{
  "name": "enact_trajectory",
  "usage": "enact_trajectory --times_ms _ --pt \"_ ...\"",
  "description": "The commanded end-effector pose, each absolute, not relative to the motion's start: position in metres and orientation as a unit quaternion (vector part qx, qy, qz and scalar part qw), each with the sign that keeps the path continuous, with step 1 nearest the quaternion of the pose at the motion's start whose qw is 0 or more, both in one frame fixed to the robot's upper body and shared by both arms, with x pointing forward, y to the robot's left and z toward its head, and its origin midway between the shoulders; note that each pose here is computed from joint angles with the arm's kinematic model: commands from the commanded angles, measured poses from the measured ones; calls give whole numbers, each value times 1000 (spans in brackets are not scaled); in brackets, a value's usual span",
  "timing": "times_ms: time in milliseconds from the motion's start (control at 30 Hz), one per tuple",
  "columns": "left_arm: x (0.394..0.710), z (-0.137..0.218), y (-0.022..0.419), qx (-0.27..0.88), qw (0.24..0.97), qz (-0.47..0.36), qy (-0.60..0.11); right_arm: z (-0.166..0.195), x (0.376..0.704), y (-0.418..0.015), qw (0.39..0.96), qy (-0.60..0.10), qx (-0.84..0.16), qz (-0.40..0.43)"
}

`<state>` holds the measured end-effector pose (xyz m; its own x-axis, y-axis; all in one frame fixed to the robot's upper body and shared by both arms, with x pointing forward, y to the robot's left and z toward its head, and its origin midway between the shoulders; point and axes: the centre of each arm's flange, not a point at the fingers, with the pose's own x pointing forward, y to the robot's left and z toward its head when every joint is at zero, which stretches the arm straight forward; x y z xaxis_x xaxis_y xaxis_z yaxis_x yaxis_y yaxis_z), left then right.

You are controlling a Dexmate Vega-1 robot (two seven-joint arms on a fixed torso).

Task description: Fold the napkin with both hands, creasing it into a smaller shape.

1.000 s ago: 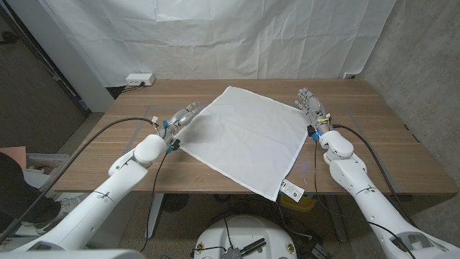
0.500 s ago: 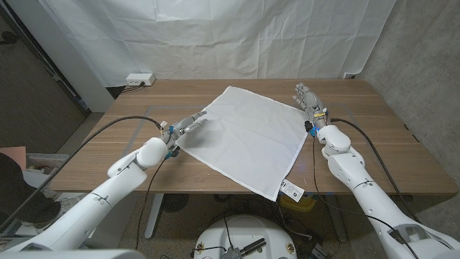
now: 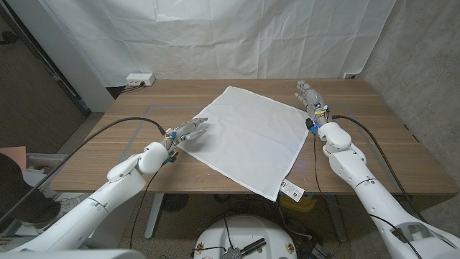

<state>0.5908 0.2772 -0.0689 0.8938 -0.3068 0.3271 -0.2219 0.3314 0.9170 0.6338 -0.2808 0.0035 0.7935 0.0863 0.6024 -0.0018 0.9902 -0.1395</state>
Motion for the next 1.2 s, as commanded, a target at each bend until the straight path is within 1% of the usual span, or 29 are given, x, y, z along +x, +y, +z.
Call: enact_trajectory --times_ms 33,100,167,233,367,433,467,533,633,800,900,1000,1067,1133,1200 --pt "586 -78 281 638 741 -17 -206 3 624 -290 947 -293 -122 -42" --pt "587 -79 282 646 736 -15 -201 2 623 -291 948 -287 -130 -43" --pt "589 -80 282 656 728 -15 -197 0 622 -290 950 -278 -129 -62" --pt "592 -81 283 663 723 -13 -194 -2 623 -289 954 -271 -111 -70" --pt "599 -84 285 662 727 -19 -182 -2 622 -288 953 -247 -143 -102" --pt "602 -86 285 665 725 -26 -177 -3 624 -290 952 -255 -143 -92" --pt "603 -87 285 665 725 -28 -174 -4 626 -291 954 -253 -128 -101" --pt "607 -88 285 667 726 -34 -167 -5 628 -291 953 -246 -131 -116" --pt "611 -91 285 668 726 -42 -160 -5 628 -292 949 -218 -168 -153" --pt "614 -93 283 671 723 -47 -156 -9 629 -292 941 -179 -193 -213" --pt "615 -95 281 672 723 -52 -154 -6 630 -290 935 -155 -222 -230" --pt "617 -96 280 673 721 -56 -153 2 633 -286 922 -125 -272 -244" --pt "617 -96 279 673 721 -57 -154 5 634 -285 918 -117 -290 -245" --pt "618 -95 278 670 723 -59 -156 13 636 -280 904 -102 -329 -255" --pt "618 -95 278 670 723 -60 -157 14 637 -279 901 -98 -339 -254"
